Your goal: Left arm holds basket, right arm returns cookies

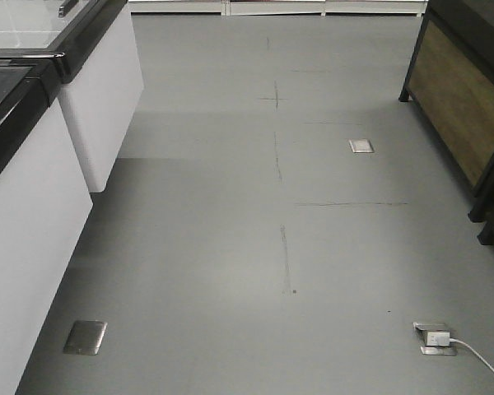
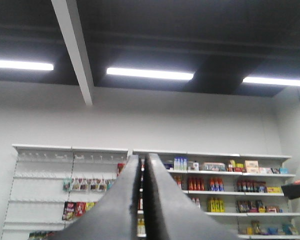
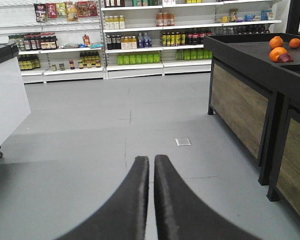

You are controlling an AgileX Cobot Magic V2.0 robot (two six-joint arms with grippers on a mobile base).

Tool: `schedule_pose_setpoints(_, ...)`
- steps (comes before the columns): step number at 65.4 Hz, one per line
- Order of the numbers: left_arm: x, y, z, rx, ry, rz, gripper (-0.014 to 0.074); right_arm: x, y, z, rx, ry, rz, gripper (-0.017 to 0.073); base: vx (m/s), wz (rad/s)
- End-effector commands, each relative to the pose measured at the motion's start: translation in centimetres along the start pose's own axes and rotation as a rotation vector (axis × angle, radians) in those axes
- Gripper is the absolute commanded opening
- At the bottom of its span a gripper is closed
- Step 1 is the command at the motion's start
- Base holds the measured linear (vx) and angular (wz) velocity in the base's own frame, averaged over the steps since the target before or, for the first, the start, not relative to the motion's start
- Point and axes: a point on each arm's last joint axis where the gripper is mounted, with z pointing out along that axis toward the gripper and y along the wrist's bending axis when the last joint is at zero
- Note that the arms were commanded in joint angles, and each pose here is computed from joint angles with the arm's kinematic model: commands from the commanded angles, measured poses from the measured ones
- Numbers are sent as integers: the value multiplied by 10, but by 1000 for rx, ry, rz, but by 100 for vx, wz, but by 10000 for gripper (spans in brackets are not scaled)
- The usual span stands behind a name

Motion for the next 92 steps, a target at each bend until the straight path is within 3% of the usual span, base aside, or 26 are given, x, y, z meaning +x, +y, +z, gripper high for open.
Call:
schedule_pose_setpoints(1, -45, -4, 10, 7, -102, 7, -6, -1, 0, 0, 6, -68, -12, -6, 0, 0)
schedule_pose_setpoints(12, -102, -9, 32, 10, -151, 15, -6, -1, 0, 0, 6, -68, -12, -6, 0, 0)
schedule_pose_setpoints(17, -119, -10, 46, 3, -111, 15, -6, -1, 0, 0, 6, -68, -12, -6, 0, 0)
schedule_pose_setpoints(28, -136, -11, 87, -19, 61, 20, -6, -1, 0, 0, 6, -68, -12, -6, 0, 0)
schedule_pose_setpoints(36, -132, -10, 119, -27, 192, 97, -6, -1, 0, 0, 6, -68, -12, -6, 0, 0)
schedule_pose_setpoints(41, -121, -9, 139, -22, 254, 165, -4, -1, 0, 0, 6, -68, -12, -6, 0, 0)
schedule_pose_setpoints(46, -106, -7, 158, -18, 302, 190, -3, -1, 0, 0, 6, -68, -12, -6, 0, 0)
schedule_pose_setpoints(65, -31, 0, 205, -26, 544, 117, 9, -1, 0, 0, 6, -68, -12, -6, 0, 0)
schedule_pose_setpoints(75, 0, 3, 219, -29, 638, 115, 39, -1, 0, 0, 6, -68, -12, -6, 0, 0)
schedule_pose_setpoints(92, 25, 6, 226, -32, 722, 112, 221, -1, 0, 0, 6, -68, -12, -6, 0, 0)
